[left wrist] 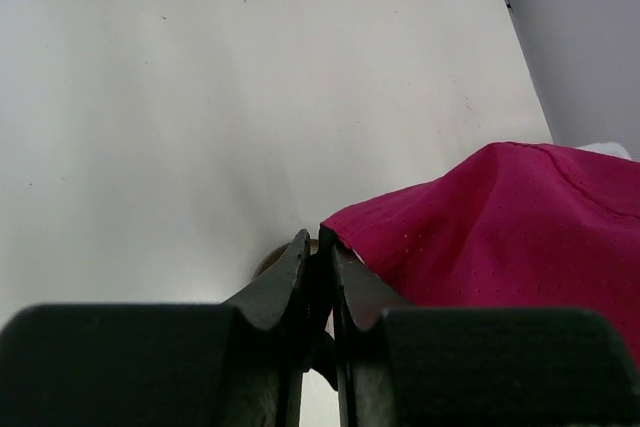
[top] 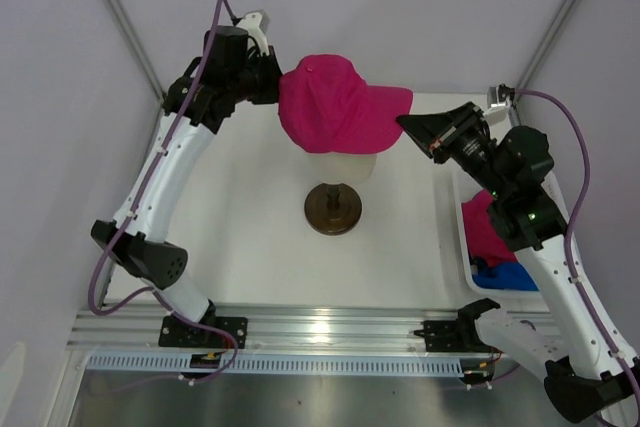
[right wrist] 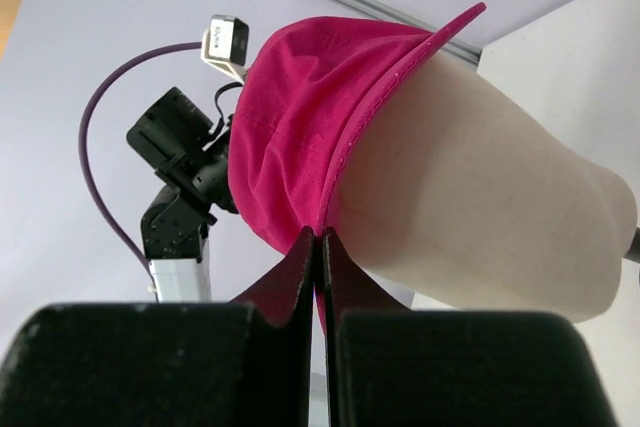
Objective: Stack the hats
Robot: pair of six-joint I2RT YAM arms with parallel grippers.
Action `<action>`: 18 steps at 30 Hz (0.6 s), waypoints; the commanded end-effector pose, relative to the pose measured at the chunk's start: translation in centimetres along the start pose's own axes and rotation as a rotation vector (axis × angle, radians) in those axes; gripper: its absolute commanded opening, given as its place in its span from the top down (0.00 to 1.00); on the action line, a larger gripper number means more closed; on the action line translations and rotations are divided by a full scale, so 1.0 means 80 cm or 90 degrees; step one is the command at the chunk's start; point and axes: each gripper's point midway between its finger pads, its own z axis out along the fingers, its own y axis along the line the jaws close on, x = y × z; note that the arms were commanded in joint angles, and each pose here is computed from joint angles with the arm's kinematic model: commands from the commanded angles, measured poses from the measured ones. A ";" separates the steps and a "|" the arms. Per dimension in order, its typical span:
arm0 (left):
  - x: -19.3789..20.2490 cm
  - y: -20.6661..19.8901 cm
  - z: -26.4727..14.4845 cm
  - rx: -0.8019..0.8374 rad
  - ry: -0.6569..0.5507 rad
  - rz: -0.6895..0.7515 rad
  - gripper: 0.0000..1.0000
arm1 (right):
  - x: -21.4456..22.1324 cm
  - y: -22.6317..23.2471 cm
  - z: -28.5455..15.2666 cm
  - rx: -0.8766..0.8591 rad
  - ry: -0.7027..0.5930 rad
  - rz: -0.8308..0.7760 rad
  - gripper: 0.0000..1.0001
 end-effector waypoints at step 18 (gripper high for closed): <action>-0.019 -0.003 0.030 0.048 0.028 0.026 0.84 | 0.023 0.035 -0.032 0.012 -0.025 -0.078 1.00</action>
